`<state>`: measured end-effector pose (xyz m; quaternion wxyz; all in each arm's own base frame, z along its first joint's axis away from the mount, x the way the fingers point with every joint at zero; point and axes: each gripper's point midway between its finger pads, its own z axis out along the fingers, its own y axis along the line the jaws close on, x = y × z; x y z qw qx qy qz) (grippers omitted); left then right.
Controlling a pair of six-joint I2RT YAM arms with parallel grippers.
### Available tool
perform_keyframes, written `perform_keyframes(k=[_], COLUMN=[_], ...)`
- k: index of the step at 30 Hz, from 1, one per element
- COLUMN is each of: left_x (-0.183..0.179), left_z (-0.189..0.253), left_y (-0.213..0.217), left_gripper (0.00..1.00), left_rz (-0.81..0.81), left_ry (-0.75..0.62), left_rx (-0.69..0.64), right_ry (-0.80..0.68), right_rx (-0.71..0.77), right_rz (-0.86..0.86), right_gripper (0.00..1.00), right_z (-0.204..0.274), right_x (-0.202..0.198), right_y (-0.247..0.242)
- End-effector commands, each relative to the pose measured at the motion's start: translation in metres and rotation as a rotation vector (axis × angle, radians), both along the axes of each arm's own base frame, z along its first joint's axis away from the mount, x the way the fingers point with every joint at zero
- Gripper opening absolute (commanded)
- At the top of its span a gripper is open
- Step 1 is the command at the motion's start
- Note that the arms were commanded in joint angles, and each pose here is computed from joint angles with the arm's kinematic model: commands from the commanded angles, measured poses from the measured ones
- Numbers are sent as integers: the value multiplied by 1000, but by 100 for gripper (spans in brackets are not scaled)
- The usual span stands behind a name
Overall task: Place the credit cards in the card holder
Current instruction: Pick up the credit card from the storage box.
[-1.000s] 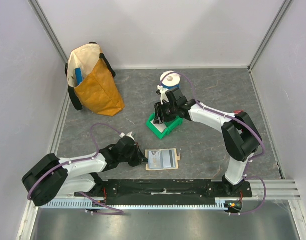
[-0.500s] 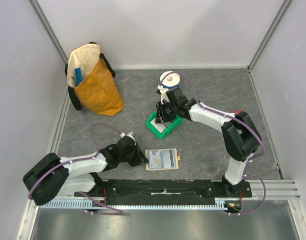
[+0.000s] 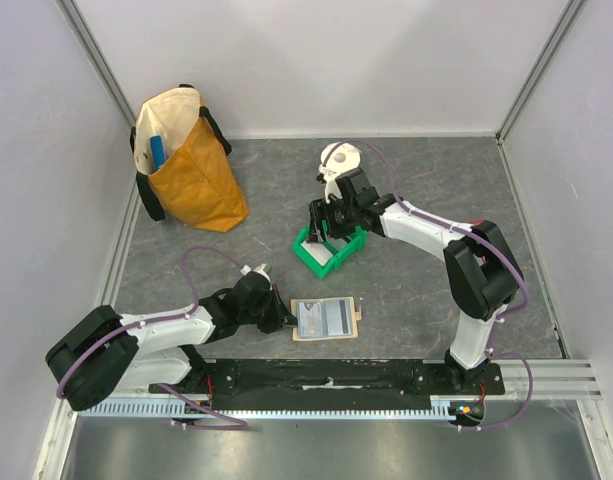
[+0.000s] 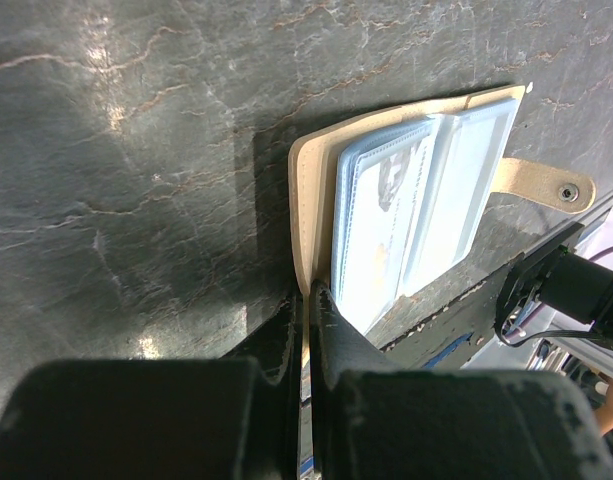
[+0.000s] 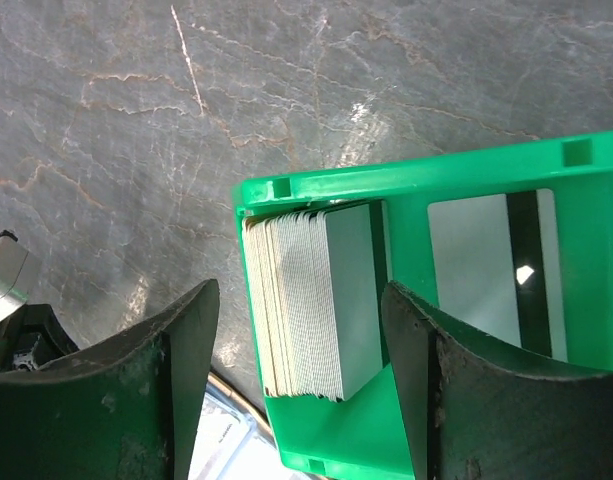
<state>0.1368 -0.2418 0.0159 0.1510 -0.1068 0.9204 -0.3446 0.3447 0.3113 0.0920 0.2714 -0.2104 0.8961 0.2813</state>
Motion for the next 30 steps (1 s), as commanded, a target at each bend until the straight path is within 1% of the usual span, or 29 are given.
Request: perform_keyframes(k=[1, 8, 13, 20, 30], left_x=[3, 3, 3, 3, 3], left_z=[-2, -3, -2, -2, -1], left_y=[1, 2, 1, 1, 1], left_gripper=[2, 2, 2, 2, 2], left_rz=[-8, -6, -7, -7, -8], left_ry=[-5, -5, -7, -5, -7], left_rx=[26, 26, 25, 24, 21], right_ry=[29, 67, 91, 88, 70], right_rx=[54, 54, 75, 95, 70], right_rz=[74, 109, 143, 157, 140], right_gripper=[73, 74, 71, 64, 48], right_z=[0, -11, -11, -1, 1], right_x=[-3, -11, -19, -21, -19], right_y=[16, 17, 20, 21, 17])
